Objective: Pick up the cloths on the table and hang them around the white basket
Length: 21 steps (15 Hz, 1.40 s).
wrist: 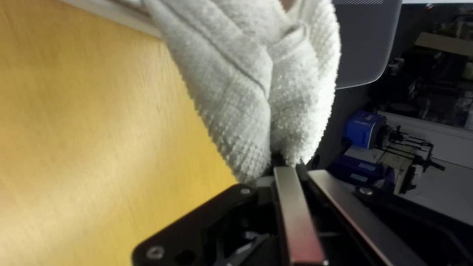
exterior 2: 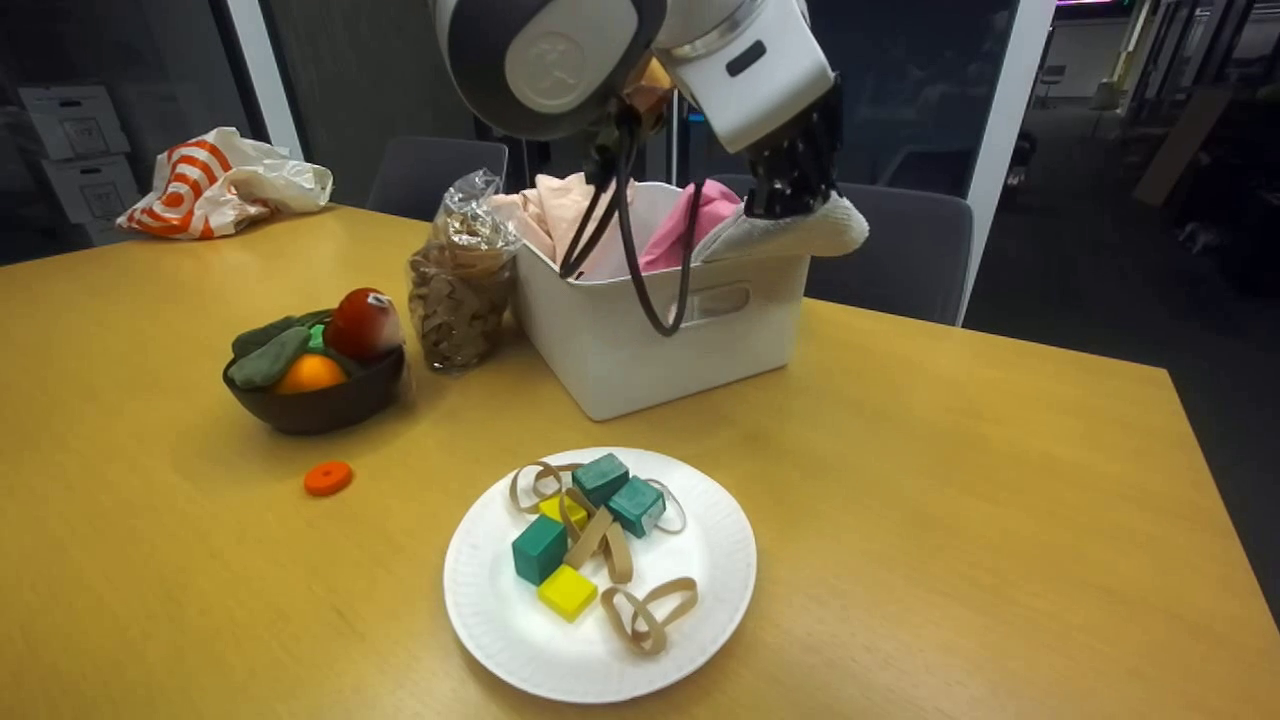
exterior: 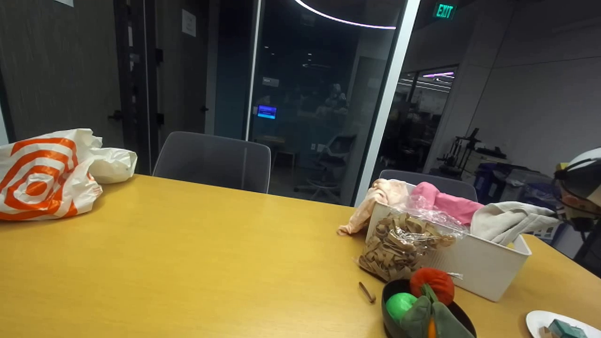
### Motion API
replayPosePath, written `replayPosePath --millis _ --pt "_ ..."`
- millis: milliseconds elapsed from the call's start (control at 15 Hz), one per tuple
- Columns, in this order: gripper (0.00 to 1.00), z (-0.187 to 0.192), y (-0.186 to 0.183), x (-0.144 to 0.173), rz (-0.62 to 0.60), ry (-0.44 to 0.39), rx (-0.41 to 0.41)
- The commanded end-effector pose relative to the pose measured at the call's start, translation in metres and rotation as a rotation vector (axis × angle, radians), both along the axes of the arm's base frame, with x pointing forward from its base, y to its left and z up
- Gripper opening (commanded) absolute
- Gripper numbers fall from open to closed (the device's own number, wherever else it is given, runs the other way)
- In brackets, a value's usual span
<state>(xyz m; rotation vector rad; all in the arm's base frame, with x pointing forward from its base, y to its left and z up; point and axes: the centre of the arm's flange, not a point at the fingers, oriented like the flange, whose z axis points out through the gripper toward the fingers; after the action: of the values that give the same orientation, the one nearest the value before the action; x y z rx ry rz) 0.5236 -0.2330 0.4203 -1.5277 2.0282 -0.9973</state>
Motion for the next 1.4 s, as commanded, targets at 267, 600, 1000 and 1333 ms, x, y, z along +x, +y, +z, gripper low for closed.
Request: replayPosePath --millis 267,600,1000,1333 --pt "0.43 0.017 -0.001 -0.019 0.004 0.016 -0.055" --pt "0.81 0.023 -0.005 -0.048 0.069 -0.032 -0.078" --pt "1.00 0.061 0.044 -0.107 0.345 -0.046 -0.174" --pt "1.00 0.117 0.145 -0.085 0.604 0.013 -0.275"
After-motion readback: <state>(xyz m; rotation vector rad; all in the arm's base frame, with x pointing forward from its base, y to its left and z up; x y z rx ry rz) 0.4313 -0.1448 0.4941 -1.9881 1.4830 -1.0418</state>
